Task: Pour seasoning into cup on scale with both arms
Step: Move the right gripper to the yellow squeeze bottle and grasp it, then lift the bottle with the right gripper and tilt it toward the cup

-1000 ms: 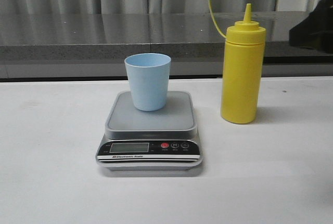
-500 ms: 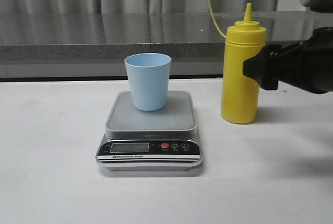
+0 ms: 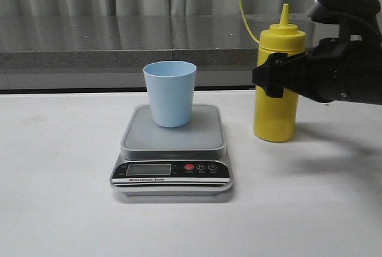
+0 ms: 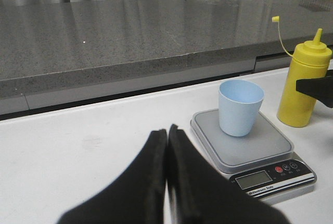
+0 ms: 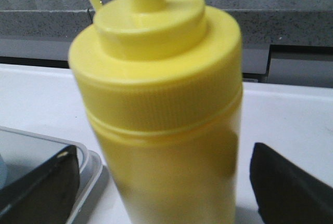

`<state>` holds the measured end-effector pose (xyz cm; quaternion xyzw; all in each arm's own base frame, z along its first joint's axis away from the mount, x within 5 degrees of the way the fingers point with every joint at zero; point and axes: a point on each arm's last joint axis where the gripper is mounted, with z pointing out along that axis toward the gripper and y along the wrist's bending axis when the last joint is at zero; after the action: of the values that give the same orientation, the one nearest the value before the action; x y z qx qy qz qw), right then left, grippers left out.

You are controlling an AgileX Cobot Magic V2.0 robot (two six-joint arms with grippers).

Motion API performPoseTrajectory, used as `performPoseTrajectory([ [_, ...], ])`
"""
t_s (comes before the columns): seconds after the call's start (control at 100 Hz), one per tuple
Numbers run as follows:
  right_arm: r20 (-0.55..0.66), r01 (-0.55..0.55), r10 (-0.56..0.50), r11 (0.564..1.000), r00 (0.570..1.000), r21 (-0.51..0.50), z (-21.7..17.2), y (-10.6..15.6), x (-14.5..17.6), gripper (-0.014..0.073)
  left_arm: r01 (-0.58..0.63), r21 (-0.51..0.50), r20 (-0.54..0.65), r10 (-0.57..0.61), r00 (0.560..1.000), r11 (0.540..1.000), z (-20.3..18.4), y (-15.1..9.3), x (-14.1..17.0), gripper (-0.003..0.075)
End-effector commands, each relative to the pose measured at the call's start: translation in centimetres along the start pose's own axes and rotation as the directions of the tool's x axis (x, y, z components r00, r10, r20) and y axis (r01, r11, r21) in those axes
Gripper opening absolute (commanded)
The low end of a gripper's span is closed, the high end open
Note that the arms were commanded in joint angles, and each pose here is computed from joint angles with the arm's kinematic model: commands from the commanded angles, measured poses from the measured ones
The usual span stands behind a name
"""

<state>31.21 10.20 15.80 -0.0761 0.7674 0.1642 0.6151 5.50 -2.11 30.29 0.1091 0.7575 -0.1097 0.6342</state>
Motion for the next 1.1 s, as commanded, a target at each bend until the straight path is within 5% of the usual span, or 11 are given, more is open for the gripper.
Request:
performPoseTrajectory([
  [0.0,0.143,0.011,-0.006,0.999,0.99,-0.033,0.6,0.4,-2.6,0.0653,0.017,-0.01,0.081,-0.016,0.997,1.0,-0.1,0.1,-1.3,-0.002],
  [0.44,0.171,0.01,-0.004,0.999,0.985,-0.036,3.0,0.3,-2.6,0.0626,0.017,-0.01,0.081,-0.016,0.997,1.0,-0.1,0.1,-1.3,-0.002],
  [0.65,0.172,0.01,-0.004,0.999,0.985,-0.036,3.0,0.3,-2.6,0.036,0.017,-0.01,0.081,-0.016,0.997,1.0,-0.1,0.1,-1.3,-0.002],
  [0.85,0.176,0.012,-0.006,0.999,0.984,-0.037,3.0,0.3,-2.6,-0.0076,0.017,-0.01,0.081,-0.016,0.997,1.0,-0.1,0.1,-1.3,-0.002],
  [1.09,0.21,0.132,-0.126,0.991,0.97,-0.015,2.4,0.5,-4.1,-0.0059,0.017,-0.01,0.081,-0.016,0.997,1.0,-0.1,0.1,-1.3,-0.002],
])
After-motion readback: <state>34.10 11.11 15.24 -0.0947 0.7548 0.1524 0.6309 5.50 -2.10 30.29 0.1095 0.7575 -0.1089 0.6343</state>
